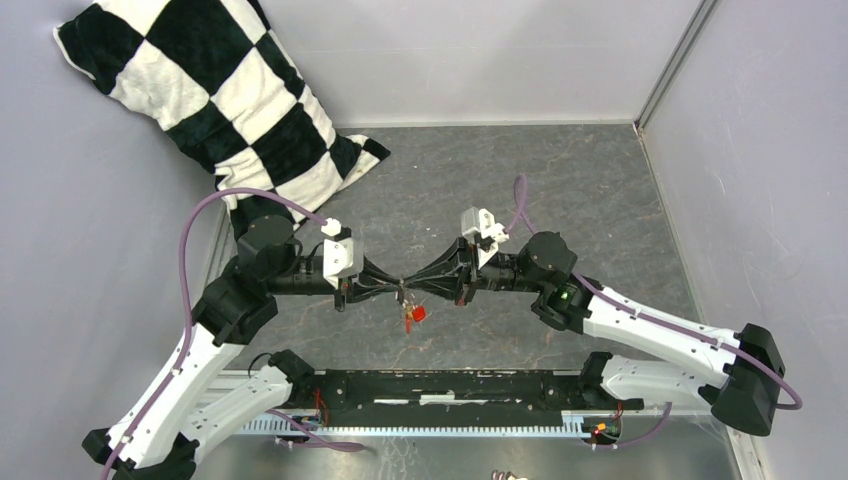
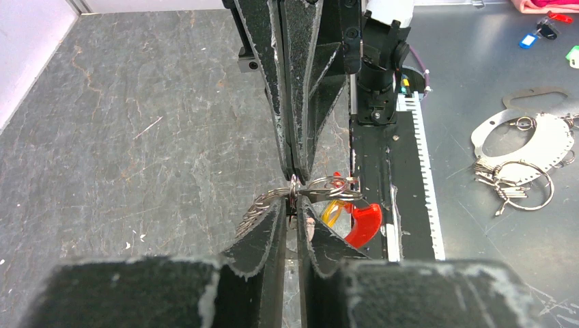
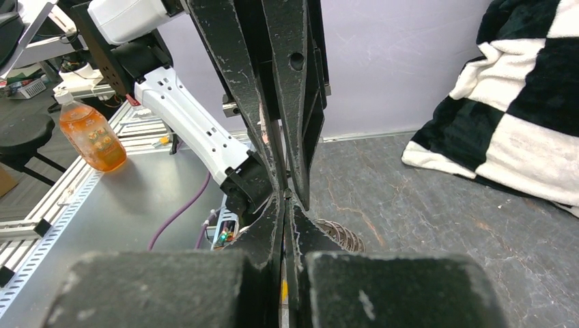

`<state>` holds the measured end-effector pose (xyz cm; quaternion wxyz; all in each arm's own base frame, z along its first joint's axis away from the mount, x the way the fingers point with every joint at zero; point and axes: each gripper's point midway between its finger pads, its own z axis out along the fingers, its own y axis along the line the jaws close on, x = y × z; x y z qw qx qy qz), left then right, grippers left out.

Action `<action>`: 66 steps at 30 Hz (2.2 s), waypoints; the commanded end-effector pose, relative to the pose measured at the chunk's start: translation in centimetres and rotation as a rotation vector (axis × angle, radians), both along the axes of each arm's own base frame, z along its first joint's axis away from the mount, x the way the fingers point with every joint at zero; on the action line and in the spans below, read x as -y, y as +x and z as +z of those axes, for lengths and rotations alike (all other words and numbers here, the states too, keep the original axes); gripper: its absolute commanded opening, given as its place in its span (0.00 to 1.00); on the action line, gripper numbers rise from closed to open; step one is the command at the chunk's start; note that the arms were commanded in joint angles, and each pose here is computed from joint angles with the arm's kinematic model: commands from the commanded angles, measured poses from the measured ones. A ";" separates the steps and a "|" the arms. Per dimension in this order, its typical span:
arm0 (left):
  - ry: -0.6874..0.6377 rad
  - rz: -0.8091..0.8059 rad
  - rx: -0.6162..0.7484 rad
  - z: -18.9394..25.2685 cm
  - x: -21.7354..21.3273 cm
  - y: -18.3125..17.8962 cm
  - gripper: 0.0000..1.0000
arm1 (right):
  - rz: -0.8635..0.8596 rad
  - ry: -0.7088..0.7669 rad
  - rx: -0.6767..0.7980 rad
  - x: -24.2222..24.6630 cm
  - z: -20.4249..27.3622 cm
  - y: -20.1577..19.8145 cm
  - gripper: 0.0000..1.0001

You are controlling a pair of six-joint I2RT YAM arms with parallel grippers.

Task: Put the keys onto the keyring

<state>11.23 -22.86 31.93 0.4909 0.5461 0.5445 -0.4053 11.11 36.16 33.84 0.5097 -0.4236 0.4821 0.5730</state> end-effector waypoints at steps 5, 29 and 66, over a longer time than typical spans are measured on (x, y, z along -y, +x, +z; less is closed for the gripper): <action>-0.028 -0.030 0.020 0.7 0.3 -0.3 0.11 | 0.021 0.084 0.043 -0.1 3.7 -0.3 0.00; 0.058 0.040 0.085 -1.0 -0.6 1.3 0.02 | 0.037 -0.491 0.164 -0.1 -1.0 2.0 0.39; 0.030 0.042 0.045 -0.6 -0.3 1.1 0.21 | -0.006 -0.356 0.146 -1.7 -0.3 2.8 0.00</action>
